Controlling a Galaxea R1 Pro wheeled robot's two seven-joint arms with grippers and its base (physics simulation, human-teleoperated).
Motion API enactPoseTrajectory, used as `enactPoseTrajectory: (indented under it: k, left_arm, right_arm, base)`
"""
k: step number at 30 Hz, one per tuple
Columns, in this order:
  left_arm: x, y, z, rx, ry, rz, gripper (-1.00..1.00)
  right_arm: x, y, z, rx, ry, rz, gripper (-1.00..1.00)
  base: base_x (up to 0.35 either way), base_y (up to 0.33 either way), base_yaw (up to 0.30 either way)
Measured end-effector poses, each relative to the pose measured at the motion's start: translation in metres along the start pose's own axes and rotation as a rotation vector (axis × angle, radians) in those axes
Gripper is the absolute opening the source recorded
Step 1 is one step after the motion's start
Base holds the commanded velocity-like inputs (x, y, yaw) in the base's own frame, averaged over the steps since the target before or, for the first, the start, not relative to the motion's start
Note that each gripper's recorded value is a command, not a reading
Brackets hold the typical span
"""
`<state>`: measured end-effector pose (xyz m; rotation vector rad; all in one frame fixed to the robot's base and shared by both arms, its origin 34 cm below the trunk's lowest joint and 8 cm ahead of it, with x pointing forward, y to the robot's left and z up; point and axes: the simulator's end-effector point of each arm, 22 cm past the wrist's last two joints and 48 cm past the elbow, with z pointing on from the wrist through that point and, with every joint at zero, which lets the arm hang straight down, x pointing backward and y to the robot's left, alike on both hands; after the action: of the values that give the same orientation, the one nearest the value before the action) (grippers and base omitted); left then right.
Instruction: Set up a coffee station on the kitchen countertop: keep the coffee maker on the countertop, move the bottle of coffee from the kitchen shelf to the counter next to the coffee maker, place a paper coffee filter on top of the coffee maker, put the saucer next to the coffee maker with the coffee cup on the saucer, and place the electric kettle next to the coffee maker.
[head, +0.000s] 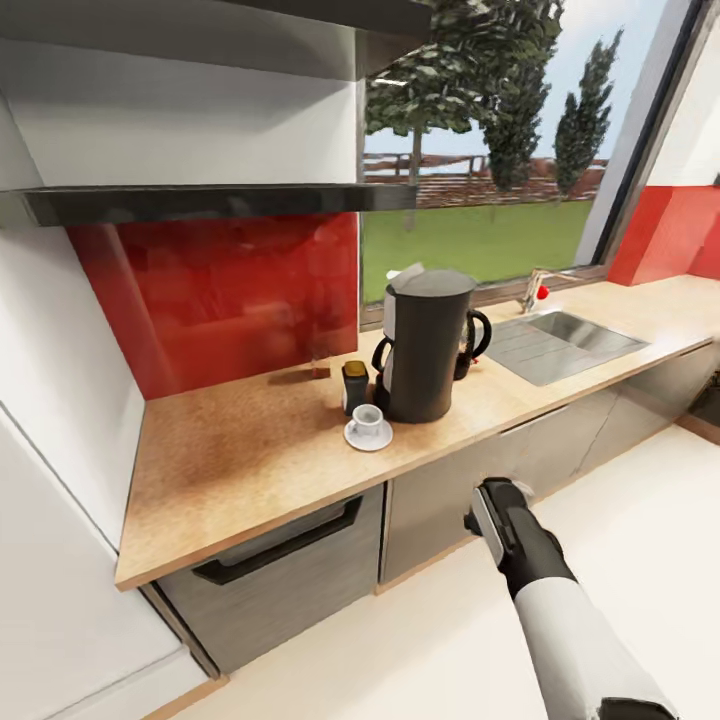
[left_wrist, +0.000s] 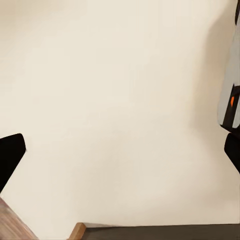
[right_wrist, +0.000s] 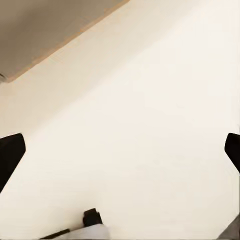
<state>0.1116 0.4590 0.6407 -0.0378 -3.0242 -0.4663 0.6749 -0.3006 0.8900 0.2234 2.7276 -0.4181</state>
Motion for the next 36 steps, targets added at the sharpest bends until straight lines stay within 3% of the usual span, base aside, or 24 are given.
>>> enactPoseTrajectory:
  k: [2, 6, 8, 13, 17, 20, 26, 28, 32, 36]
  left_arm:
    - [0.0, 0.0, 0.0, 0.0, 0.0, -0.001, 1.0]
    - [0.0, -0.005, 0.0, 0.006, -0.001, 0.0, 1.0]
    - [0.0, -0.013, -0.001, 0.016, -0.001, 0.001, 1.0]
    - [-0.001, -0.026, -0.001, 0.033, -0.003, -0.001, 1.0]
    - [-0.001, -0.035, -0.002, 0.044, -0.004, -0.002, 1.0]
    - [-0.002, -0.045, -0.003, 0.057, -0.006, -0.003, 1.0]
    - [-0.009, -0.068, -0.006, 0.086, -0.037, -0.006, 1.0]
    - [-0.009, -0.07, -0.006, 0.088, -0.041, -0.006, 1.0]
    - [-0.009, -0.071, -0.006, 0.09, -0.041, -0.007, 1.0]
    - [-0.005, -0.072, -0.006, 0.092, -0.034, -0.007, 1.0]
  right_arm:
    - [0.043, 0.011, 0.021, -0.002, 0.108, -0.053, 1.0]
    - [0.101, 0.025, 0.044, 0.008, 0.227, -0.149, 1.0]
    - [0.125, 0.032, 0.056, 0.011, 0.24, -0.181, 1.0]
    - [0.182, 0.04, 0.083, 0.012, 0.242, -0.198, 1.0]
    - [0.223, 0.044, 0.1, 0.007, 0.179, -0.169, 1.0]
    - [0.27, 0.048, 0.105, -0.025, 0.195, -0.164, 1.0]
    - [0.369, 0.086, 0.095, -0.241, 0.307, -0.164, 1.0]
    - [0.395, 0.091, 0.089, -0.283, 0.343, -0.163, 1.0]
    - [0.435, 0.091, 0.081, -0.307, 0.396, -0.167, 1.0]
    - [0.45, 0.09, 0.077, -0.312, 0.417, -0.169, 1.0]
  base:
    - [0.0, 0.0, -0.267]
    - [0.0, 0.0, -0.267]
    - [0.0, 0.0, -0.267]
    - [0.0, 0.0, -0.266]
    - [0.0, 0.0, -0.266]
    - [0.0, 0.0, -0.26]
    - [0.0, 0.0, -0.236]
    - [0.0, 0.0, -0.228]
    - [0.0, 0.0, -0.198]
    - [0.0, 0.0, -0.062]
